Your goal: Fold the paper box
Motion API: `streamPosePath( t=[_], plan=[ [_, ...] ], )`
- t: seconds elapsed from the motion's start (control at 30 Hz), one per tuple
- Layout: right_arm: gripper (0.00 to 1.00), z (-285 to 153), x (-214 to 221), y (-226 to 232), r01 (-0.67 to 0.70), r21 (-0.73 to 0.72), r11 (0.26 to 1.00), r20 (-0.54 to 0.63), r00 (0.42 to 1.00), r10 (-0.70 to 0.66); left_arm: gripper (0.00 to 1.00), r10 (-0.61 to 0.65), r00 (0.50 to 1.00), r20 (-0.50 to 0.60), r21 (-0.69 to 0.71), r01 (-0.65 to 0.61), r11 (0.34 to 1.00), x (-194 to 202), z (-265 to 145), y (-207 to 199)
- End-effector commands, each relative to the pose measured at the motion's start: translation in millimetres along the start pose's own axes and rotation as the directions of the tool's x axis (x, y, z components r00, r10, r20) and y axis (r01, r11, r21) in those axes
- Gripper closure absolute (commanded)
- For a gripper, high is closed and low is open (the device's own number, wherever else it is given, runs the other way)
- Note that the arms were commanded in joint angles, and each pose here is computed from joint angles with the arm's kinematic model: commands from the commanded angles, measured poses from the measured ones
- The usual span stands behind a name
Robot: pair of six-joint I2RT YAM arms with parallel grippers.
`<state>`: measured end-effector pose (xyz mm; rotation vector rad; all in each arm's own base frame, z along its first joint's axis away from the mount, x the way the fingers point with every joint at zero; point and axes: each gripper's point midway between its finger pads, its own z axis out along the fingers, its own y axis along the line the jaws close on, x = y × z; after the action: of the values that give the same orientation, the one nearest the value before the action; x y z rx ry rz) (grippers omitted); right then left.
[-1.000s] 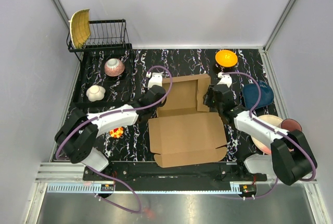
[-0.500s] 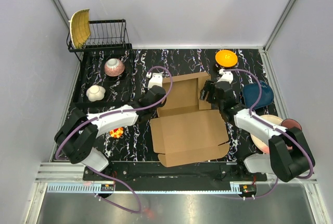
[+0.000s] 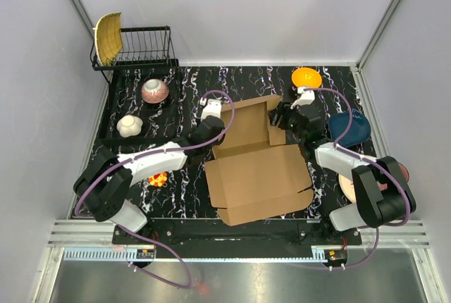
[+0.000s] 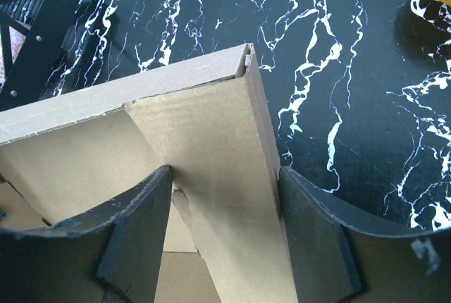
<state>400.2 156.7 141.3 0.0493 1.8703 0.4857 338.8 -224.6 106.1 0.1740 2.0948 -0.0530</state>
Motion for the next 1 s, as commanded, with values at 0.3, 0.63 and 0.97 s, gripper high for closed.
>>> streamPosePath(
  t=[0.3, 0.63, 0.97],
  plan=[
    [0.73, 9.4, 20.9, -3.5, 0.043, -0.026, 0.999, -0.043, 0.998, -0.044, 1.0, 0.058, 0.998, -0.004, 0.064, -0.058, 0.996, -5.9, -10.2, -11.3],
    [0.95, -3.9, 32.2, -9.0, 0.021, -0.003, 1.0, -0.071, 0.997, -0.021, 0.99, 0.069, 0.997, 0.034, 0.059, -0.071, 0.996, -23.2, -9.2, -13.2],
    [1.0, -44.2, 54.8, -5.1, 0.082, 0.102, 0.991, -0.112, 0.991, -0.071, 1.0, 0.065, 0.991, 0.114, 0.068, -0.073, 0.995, -30.5, 3.5, -14.7]
  ],
)
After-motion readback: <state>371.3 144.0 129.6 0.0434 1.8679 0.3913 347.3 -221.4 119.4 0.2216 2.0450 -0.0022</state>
